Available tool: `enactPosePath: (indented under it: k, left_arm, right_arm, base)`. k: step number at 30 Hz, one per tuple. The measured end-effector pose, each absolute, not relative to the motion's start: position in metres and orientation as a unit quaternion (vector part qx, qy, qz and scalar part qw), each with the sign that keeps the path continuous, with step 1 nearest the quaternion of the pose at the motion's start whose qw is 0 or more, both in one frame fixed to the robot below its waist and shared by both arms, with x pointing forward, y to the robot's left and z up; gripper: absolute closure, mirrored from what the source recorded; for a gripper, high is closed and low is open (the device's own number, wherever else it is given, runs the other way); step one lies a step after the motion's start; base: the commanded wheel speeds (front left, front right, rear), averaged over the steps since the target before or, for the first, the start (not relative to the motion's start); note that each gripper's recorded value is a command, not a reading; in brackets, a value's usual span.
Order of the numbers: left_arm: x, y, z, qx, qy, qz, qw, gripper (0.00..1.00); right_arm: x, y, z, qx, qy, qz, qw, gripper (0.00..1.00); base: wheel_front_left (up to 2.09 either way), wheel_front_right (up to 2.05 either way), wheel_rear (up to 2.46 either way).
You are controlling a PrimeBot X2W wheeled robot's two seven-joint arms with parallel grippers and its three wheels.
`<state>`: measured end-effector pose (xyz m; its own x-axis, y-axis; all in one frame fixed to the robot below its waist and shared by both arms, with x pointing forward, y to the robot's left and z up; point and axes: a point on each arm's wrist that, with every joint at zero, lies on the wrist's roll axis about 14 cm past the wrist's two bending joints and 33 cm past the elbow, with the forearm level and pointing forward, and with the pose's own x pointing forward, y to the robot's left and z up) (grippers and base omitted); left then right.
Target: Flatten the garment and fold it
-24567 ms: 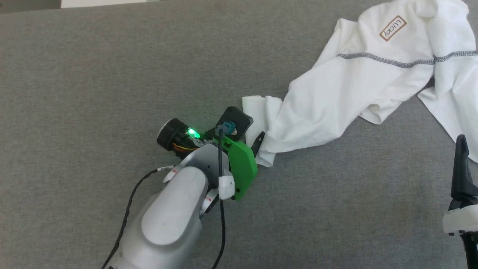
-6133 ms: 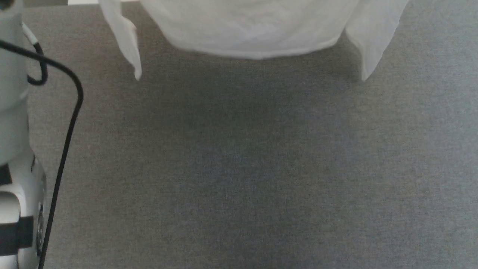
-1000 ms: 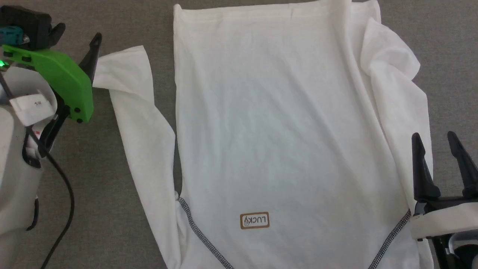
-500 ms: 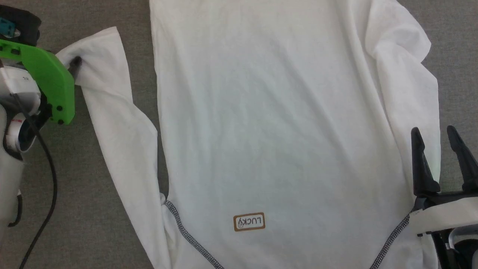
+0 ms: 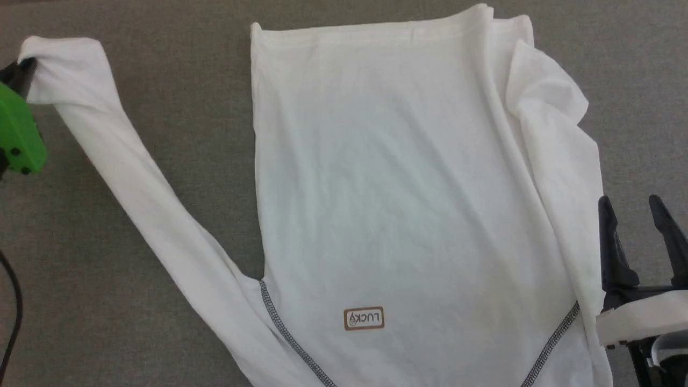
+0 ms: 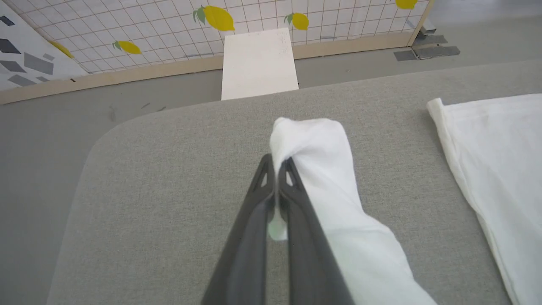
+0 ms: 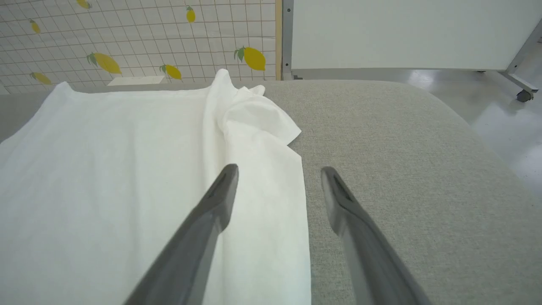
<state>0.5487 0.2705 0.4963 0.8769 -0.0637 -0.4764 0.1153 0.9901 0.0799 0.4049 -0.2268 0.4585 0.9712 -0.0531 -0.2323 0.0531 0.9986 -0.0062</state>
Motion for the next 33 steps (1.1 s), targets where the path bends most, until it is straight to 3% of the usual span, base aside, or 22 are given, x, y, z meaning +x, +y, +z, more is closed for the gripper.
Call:
enactPosePath:
  k: [8,11,19,26,33]
  left_arm:
    - [0.497,0.305,0.563,0.046,0.176,-0.015,0.983,1.00]
    - [0.452,0.313,0.584,0.013,0.142,0.000,0.990,1.00]
    - [0.402,0.316,0.618,-0.034,0.085,0.007,0.996,1.00]
    - [0.389,0.253,0.644,-0.072,0.058,-0.086,0.992,1.00]
    - [0.390,0.138,0.657,-0.111,0.064,-0.238,0.963,1.00]
  right_arm:
    - [0.376,-0.234,0.484,0.002,0.096,-0.040,0.995,0.00]
    - [0.365,-0.237,0.500,0.004,0.074,-0.043,0.996,0.00]
    - [0.360,-0.235,0.519,0.012,0.046,-0.039,0.998,0.00]
    - [0.358,-0.245,0.532,0.007,0.028,-0.053,0.998,0.00]
    - [0.353,-0.268,0.539,-0.002,0.020,-0.088,0.996,0.00]
  base:
    - [0.00,0.00,0.00]
    - [0.00,0.00,0.00]
    - [0.00,0.00,0.00]
    - [0.00,0.00,0.00]
    - [0.00,0.00,0.00]
